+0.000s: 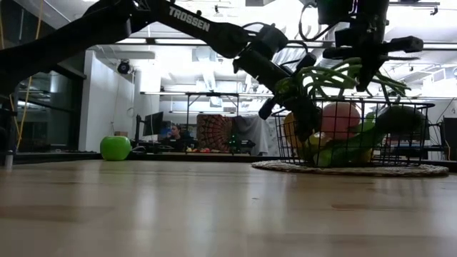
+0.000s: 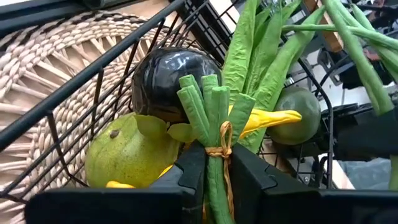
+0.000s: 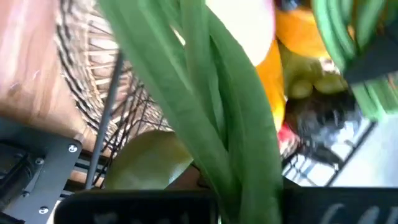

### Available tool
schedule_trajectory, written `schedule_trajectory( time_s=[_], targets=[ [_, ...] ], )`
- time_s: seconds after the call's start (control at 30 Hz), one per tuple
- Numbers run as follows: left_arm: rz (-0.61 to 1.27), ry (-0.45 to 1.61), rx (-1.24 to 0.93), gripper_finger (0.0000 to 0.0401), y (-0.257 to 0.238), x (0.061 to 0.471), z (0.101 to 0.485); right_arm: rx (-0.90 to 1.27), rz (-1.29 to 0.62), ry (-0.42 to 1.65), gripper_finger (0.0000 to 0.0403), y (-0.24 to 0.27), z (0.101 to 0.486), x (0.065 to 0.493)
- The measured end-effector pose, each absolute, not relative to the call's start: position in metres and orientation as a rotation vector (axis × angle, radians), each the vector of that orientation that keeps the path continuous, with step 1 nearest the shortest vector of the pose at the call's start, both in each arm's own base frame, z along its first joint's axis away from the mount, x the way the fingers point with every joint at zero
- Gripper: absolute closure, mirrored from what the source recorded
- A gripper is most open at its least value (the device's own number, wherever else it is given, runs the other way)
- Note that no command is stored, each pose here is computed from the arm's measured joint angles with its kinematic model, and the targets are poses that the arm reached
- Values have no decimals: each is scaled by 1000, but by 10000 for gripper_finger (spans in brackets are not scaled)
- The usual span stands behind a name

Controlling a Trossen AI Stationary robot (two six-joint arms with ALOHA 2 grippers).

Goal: Build produce basket
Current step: Put the green string beans into the wire basket

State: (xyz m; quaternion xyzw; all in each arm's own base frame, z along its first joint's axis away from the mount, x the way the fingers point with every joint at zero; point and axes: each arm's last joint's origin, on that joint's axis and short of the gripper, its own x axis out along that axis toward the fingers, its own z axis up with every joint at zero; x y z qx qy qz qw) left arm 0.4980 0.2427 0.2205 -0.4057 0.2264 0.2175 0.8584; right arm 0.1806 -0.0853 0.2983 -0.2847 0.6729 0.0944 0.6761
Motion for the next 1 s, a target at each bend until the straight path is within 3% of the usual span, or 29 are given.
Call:
schedule_trajectory(
  time_s=[0.53,1.0],
  targets=[
    [422,486,-893,355,252,493,220,-1060,580,1797,403,-96,232,195],
    [433,491,-903,355,260,488,218,-963,618,1708,378,-99,224,205]
  ],
)
